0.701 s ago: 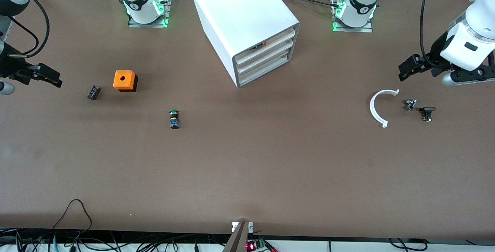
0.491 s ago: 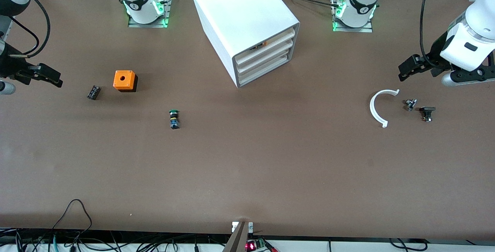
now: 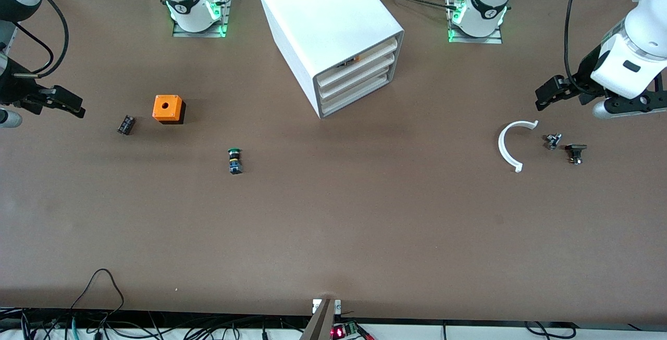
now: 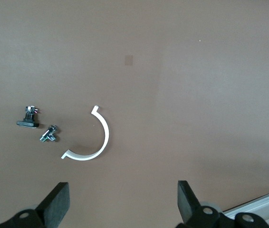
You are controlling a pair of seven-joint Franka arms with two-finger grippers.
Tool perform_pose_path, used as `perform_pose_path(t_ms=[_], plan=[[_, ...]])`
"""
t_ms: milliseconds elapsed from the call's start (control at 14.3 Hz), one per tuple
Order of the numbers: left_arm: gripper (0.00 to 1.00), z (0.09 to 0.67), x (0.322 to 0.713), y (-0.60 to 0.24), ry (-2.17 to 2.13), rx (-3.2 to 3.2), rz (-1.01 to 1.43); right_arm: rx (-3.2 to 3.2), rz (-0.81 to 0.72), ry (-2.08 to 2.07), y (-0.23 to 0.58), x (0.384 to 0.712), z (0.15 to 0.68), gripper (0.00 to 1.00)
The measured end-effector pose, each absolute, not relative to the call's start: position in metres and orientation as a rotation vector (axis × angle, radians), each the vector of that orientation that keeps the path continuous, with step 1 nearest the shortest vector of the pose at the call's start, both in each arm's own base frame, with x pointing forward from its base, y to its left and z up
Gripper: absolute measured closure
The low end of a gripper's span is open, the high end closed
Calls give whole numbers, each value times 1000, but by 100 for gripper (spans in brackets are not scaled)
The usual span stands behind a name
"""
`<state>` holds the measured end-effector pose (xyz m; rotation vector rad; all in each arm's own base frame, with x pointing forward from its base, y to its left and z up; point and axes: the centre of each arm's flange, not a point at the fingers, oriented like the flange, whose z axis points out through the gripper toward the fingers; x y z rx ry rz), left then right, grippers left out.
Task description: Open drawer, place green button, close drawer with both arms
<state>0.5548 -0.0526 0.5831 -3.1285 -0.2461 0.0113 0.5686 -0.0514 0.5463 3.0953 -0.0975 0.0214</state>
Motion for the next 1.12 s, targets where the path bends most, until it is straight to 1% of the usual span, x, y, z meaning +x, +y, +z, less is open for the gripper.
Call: perform_pose_path(t_ms=[350,491,841,981,1121], plan=[[0,573,555,-59,-225,-3128,74,3097,-15,-99,-51,574,532,0],[0,557,560,-62,-210,-3133,126,3130,-30,-105,-45,580,519,0],[0,455,574,-111,-98,-3221,486,3178,-48,-75,-18,605,473,0],[0,414,575,-138,-101,-3301,650,3176,-44,-19,5,614,455,0],[0,357,569,-164,-133,-3385,836,3174,-20,56,40,622,437,0]])
